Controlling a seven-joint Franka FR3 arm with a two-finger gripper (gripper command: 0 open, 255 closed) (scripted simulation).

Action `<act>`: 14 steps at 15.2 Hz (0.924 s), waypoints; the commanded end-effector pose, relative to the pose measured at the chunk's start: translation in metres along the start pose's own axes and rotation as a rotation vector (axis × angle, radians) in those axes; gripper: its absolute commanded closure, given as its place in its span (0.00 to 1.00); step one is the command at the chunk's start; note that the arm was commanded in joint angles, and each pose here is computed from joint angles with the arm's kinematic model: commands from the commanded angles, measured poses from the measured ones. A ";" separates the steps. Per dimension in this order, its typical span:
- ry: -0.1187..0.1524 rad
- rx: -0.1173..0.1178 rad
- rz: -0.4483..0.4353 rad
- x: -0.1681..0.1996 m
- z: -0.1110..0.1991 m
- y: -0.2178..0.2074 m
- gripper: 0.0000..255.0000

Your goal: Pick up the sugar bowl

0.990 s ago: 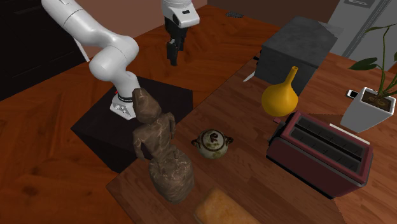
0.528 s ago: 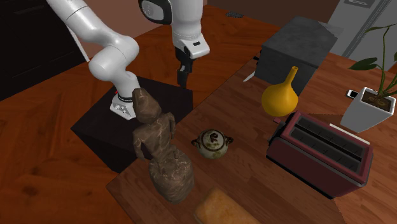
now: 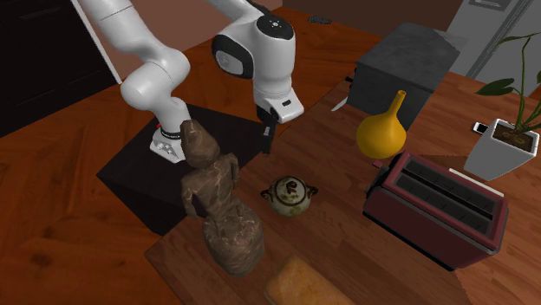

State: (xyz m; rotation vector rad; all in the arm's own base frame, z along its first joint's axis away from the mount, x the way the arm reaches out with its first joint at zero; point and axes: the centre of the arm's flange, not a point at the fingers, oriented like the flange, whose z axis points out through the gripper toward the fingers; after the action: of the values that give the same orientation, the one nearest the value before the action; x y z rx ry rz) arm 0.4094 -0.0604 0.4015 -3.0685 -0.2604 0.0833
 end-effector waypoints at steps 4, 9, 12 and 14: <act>0.019 -0.005 -0.012 0.034 0.043 0.034 0.00; 0.035 -0.009 -0.023 0.069 0.086 0.067 0.00; 0.036 -0.009 -0.023 0.071 0.098 0.069 0.00; 0.036 -0.009 -0.023 0.072 0.108 0.069 0.00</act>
State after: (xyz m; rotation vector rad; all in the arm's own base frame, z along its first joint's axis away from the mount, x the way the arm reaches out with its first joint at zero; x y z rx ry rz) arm 0.4853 -0.1095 0.2913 -3.0718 -0.2951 0.0273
